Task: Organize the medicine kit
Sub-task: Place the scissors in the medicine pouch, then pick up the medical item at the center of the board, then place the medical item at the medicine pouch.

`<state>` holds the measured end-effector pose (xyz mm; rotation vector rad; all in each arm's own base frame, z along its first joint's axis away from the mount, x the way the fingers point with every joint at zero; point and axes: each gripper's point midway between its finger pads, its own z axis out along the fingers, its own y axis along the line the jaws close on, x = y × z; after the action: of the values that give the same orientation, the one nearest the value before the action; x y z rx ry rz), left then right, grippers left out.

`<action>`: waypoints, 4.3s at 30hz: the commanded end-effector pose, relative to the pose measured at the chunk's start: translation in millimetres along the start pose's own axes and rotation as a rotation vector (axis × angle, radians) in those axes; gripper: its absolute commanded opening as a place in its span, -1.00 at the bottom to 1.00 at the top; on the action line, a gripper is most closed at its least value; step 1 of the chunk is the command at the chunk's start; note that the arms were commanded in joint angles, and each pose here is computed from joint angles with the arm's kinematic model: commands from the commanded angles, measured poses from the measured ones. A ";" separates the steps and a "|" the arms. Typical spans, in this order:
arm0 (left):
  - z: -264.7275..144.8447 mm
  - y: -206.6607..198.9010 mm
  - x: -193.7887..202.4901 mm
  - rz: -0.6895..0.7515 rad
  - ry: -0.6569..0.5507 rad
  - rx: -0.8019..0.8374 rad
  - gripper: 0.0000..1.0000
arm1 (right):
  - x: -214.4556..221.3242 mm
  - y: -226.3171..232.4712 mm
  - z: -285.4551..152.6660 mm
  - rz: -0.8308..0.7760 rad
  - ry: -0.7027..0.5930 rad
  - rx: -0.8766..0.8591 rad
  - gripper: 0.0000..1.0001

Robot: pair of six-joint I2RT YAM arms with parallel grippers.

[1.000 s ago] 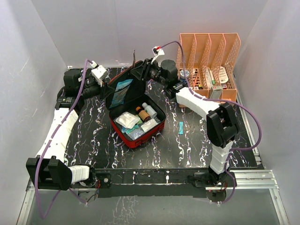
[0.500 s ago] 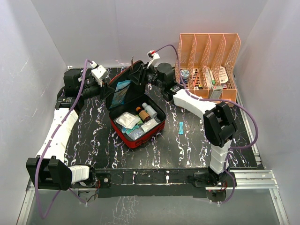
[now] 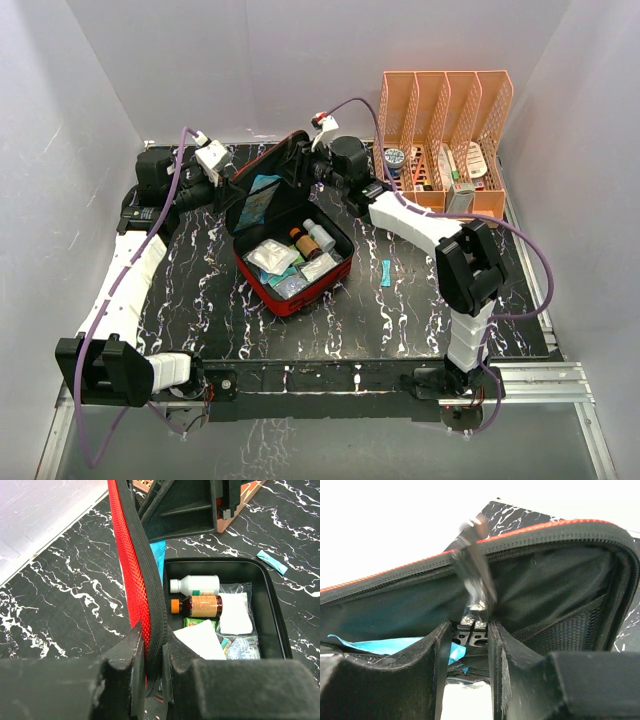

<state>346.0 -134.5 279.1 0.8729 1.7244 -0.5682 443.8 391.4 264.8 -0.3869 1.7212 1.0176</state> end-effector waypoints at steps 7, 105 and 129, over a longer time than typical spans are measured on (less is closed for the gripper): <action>-3.7 -19.7 -1.3 -0.026 0.002 0.075 -1.00 | -29.3 19.7 -34.2 -0.064 -0.048 0.013 -0.30; -11.9 -30.0 2.6 -0.022 0.042 0.088 -1.00 | -119.9 59.7 -62.8 -0.105 -0.334 -0.032 -1.00; -12.1 -33.5 1.7 -0.022 0.036 0.106 -1.00 | -62.7 64.0 -3.7 -0.074 -0.249 -0.076 -1.00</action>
<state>330.3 -132.4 274.4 0.9025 1.7598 -0.5588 429.3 402.0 316.5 -0.3361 1.5600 0.9946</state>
